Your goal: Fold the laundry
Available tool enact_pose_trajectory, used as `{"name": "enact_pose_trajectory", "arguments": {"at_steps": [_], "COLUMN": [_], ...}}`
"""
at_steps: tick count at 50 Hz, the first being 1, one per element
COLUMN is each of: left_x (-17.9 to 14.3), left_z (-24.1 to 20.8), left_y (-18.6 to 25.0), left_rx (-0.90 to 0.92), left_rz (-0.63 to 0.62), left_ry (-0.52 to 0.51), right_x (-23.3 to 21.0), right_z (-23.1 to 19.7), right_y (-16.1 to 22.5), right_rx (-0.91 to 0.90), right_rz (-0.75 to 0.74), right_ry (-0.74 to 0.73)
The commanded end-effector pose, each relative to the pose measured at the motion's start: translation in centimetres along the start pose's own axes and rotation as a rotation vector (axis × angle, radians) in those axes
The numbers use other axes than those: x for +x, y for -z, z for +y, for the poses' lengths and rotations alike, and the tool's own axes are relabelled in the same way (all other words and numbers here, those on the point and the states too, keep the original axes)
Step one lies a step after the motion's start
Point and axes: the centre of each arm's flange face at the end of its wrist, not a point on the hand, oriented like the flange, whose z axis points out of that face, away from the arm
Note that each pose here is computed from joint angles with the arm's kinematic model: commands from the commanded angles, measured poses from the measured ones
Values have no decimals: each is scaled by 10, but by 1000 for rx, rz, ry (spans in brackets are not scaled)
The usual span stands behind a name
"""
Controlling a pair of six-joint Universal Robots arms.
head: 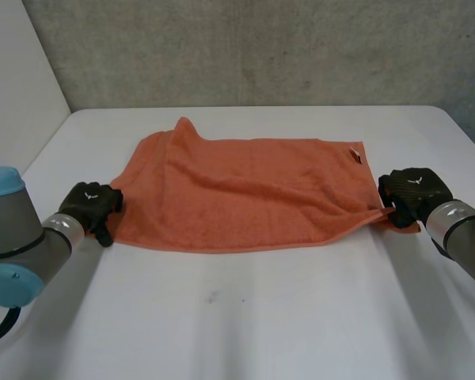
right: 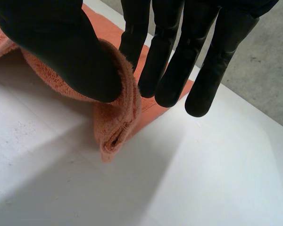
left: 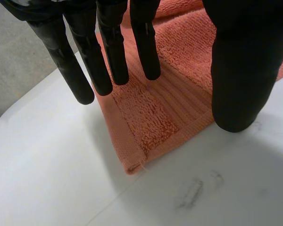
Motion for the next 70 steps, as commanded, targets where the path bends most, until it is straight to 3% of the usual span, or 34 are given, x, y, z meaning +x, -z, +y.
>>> {"name": "enact_pose_trajectory", "arguments": {"at_steps": [1,45,57,70], "left_x": [-2,-8,44,69], "left_z": [0,-2,-50,-37], "left_y": [-8,-31,31,17], "left_rx": [10,47,188,216], "left_rz": [-6,-25,68,111], "left_ry": [-3,-11,-73,-99], "right_x": [-1,-3,-2,-3], "right_z": [2,3,3,4], "right_y": [-1,-1,-1,0], "right_rx": [-5,-16,-14,-18], "right_rz": [-2,-10,-11,-13], "right_ry": [0,-3,-3,-4]}}
